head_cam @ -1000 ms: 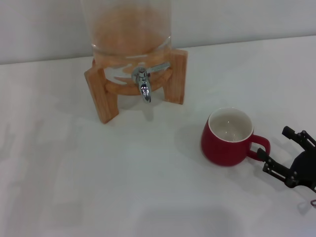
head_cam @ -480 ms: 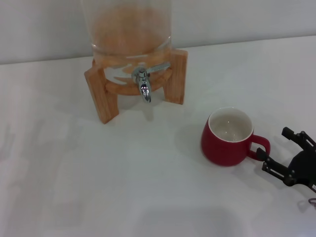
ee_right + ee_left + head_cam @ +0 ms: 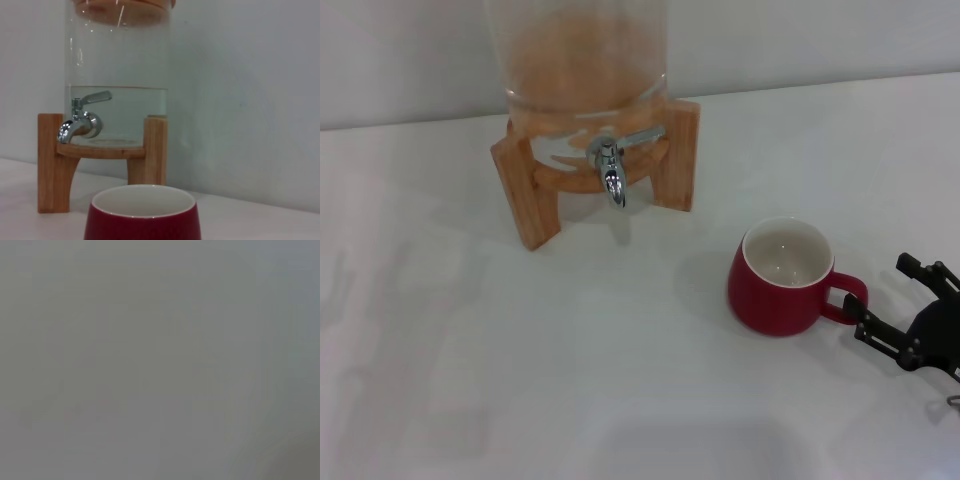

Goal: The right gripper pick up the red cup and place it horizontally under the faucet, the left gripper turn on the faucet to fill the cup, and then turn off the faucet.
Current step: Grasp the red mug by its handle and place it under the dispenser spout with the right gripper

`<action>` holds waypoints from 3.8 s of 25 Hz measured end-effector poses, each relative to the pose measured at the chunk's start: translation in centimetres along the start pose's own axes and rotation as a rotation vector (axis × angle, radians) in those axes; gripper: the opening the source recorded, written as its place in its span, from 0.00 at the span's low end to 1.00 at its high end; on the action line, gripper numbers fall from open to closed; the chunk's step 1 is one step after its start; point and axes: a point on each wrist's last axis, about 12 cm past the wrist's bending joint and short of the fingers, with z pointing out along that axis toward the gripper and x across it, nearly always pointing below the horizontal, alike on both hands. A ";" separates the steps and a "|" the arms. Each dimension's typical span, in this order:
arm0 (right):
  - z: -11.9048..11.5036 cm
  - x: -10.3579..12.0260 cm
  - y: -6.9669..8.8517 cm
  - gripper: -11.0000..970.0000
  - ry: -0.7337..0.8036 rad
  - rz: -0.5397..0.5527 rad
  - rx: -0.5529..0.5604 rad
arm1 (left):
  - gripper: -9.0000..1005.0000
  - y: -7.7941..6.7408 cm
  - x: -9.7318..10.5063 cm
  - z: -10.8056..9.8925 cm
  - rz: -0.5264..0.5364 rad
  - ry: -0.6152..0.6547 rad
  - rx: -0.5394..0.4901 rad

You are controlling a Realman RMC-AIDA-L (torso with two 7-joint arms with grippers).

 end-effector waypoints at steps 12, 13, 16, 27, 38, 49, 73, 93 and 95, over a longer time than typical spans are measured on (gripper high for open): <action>0.0 0.1 -0.2 0.90 0.008 0.003 0.020 | 0.83 0.0 0.0 -0.2 -0.002 0.002 -0.002; 0.0 0.1 -0.2 0.90 0.008 0.003 0.024 | 0.83 0.0 0.0 -0.2 -0.003 0.002 -0.002; 0.0 0.1 -0.4 0.90 0.009 0.005 0.037 | 0.83 -0.1 0.0 -0.3 -0.005 0.001 -0.004; 0.8 -0.1 -0.5 0.90 0.006 0.003 0.035 | 0.83 -0.1 0.0 -0.4 -0.007 -0.003 -0.004; 1.2 0.1 -0.8 0.87 0.030 0.005 0.056 | 0.83 -0.1 0.0 -0.4 -0.007 -0.003 -0.003; 1.6 0.0 -1.0 0.83 0.021 -0.015 0.081 | 0.83 -0.1 0.0 -0.4 -0.008 -0.003 -0.002; 2.2 0.0 -1.2 0.53 0.033 -0.021 0.079 | 0.83 -0.2 0.0 -0.1 -0.009 -0.005 0.003; 2.5 -0.3 -0.8 0.16 0.014 -0.067 0.061 | 0.83 -0.2 0.0 -0.1 -0.009 -0.002 0.003; 2.6 -0.4 -0.8 0.13 0.009 -0.066 0.057 | 0.83 -0.2 0.0 -0.1 -0.009 -0.002 0.002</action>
